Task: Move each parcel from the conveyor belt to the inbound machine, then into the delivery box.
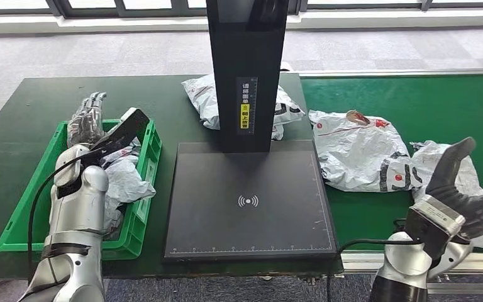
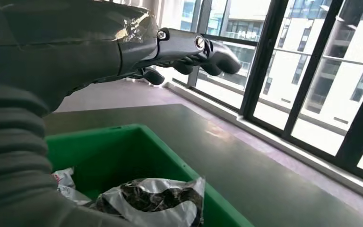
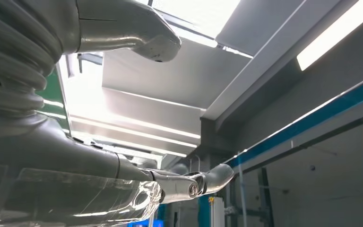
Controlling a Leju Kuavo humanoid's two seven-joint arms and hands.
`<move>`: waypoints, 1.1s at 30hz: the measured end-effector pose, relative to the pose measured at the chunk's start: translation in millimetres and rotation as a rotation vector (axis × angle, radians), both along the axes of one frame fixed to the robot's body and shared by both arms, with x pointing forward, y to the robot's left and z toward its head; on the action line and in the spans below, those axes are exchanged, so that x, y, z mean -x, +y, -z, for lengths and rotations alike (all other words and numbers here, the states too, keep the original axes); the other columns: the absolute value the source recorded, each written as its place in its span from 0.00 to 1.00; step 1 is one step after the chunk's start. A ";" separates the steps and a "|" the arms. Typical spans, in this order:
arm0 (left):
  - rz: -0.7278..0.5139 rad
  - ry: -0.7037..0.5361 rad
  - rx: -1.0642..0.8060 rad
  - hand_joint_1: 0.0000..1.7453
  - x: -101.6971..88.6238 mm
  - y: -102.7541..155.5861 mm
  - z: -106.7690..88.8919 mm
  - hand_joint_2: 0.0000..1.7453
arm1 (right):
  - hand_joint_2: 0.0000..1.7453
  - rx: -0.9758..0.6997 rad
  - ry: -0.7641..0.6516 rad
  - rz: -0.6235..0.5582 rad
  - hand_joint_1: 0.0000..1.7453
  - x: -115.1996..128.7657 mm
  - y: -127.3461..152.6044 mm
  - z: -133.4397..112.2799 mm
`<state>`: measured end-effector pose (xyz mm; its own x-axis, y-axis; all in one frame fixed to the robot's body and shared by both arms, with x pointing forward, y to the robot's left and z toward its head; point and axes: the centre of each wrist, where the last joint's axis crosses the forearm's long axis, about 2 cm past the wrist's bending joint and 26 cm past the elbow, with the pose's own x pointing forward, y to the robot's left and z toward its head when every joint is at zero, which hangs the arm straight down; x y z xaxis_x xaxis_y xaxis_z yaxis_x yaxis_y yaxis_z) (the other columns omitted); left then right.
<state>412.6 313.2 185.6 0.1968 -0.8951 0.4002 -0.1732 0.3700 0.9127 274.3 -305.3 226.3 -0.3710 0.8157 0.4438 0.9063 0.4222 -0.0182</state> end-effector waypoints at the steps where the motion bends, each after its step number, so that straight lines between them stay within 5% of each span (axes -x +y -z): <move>1: 0.006 -0.005 -0.007 0.00 -1.3 -2.7 -0.6 1.00 | 1.00 -0.001 0.001 0.002 0.00 0.3 -0.5 0.2; 19: 0.042 -0.054 -0.057 0.00 1.7 -16.0 -10.1 1.00 | 1.00 0.002 0.031 0.053 0.00 6.0 -9.4 1.4; 22: 0.051 -0.224 0.050 0.00 8.4 -15.7 -16.7 1.00 | 1.00 0.027 0.093 0.102 0.00 8.3 -13.6 3.4; 27: 0.175 -0.662 0.484 0.00 28.6 -19.4 -37.2 1.00 | 1.00 0.133 0.273 0.230 0.00 2.3 -28.6 20.6; 33: 0.227 -0.914 0.697 0.00 48.4 -22.2 -51.9 1.00 | 1.00 0.115 0.425 0.304 0.00 -17.9 -45.3 40.2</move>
